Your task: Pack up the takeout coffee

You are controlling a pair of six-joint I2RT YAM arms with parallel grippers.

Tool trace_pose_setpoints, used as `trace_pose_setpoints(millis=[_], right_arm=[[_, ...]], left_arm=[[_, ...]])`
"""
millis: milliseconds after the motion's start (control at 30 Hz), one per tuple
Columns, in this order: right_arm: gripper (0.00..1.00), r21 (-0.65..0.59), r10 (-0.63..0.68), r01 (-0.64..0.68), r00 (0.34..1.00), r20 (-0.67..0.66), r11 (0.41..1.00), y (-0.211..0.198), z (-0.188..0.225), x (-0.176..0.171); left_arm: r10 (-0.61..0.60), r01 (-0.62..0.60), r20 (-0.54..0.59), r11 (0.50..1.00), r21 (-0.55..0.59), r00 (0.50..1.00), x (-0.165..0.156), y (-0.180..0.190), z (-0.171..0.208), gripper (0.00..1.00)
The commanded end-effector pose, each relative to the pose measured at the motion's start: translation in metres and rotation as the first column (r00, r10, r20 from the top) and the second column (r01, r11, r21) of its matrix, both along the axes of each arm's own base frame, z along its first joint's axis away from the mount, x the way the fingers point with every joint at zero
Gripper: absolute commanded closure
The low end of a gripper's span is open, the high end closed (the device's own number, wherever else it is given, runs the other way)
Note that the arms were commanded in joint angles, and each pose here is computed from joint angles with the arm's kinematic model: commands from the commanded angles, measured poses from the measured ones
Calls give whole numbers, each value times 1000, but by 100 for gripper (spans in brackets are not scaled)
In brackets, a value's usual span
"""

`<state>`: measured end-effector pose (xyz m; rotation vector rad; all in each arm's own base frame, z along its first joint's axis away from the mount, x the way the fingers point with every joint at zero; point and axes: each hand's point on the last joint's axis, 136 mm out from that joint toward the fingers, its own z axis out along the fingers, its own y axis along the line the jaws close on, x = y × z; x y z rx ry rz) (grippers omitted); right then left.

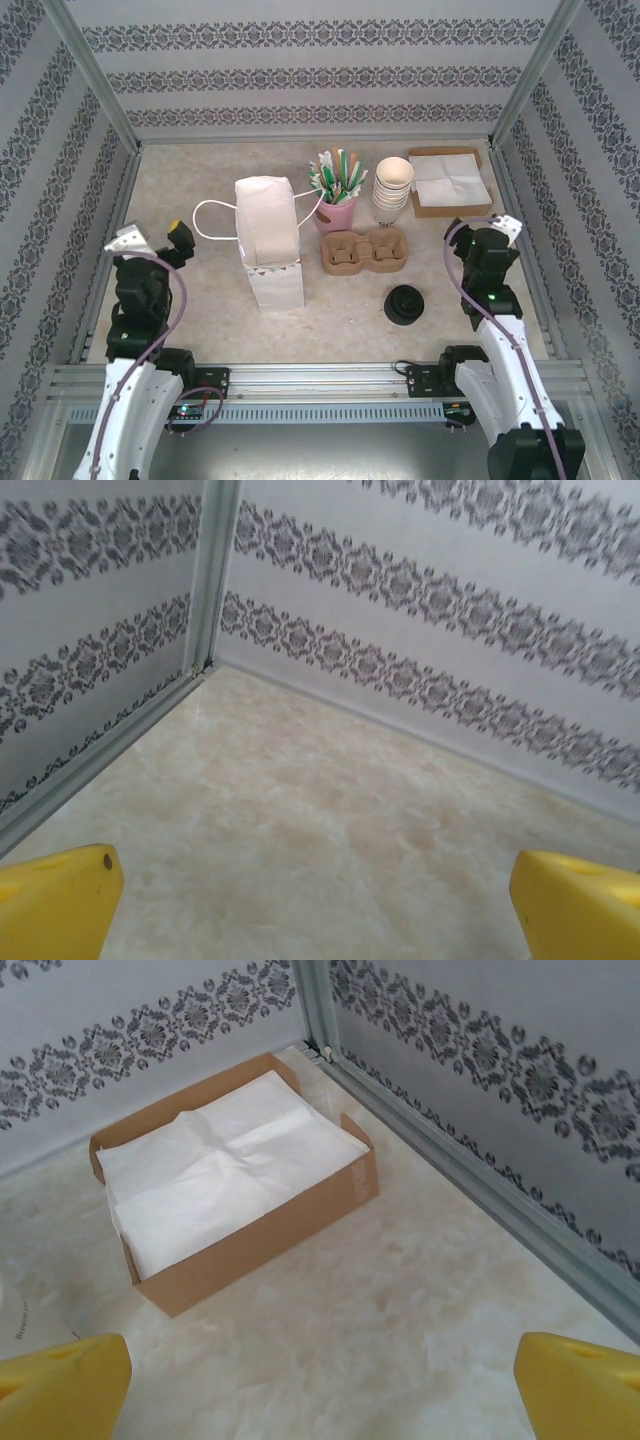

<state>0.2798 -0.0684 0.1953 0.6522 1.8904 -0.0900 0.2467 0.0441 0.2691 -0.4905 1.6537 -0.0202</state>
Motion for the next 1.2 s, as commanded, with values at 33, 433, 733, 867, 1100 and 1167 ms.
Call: trace_pose_setpoints(millis=[33, 433, 733, 867, 1100, 1167], right_arm=[[2, 213, -21, 30, 999, -44, 977, 9, -3, -22], [6, 481, 258, -222, 966, -9, 848, 61, 61, -11], [47, 535, 413, -364, 910, 31, 762, 101, 101, 14], [49, 514, 433, -382, 901, 22, 768, 115, 104, 31], [61, 504, 405, -336, 914, -31, 796, 122, 95, 73], [63, 513, 410, -337, 911, -31, 789, 127, 93, 85]], left_arm=[[9, -18, -175, 999, -47, 985, -28, 1, -6, 0], [-153, 146, -90, 986, -85, 984, -33, -26, 78, 0], [-655, 680, 192, 722, -126, 731, -24, -125, 145, 16], [-715, 768, 285, 620, -162, 638, -16, -142, 143, 25], [-791, 837, 274, 529, -142, 547, -12, -160, 121, 35], [-794, 839, 277, 533, -113, 542, -13, -159, 118, 35]])
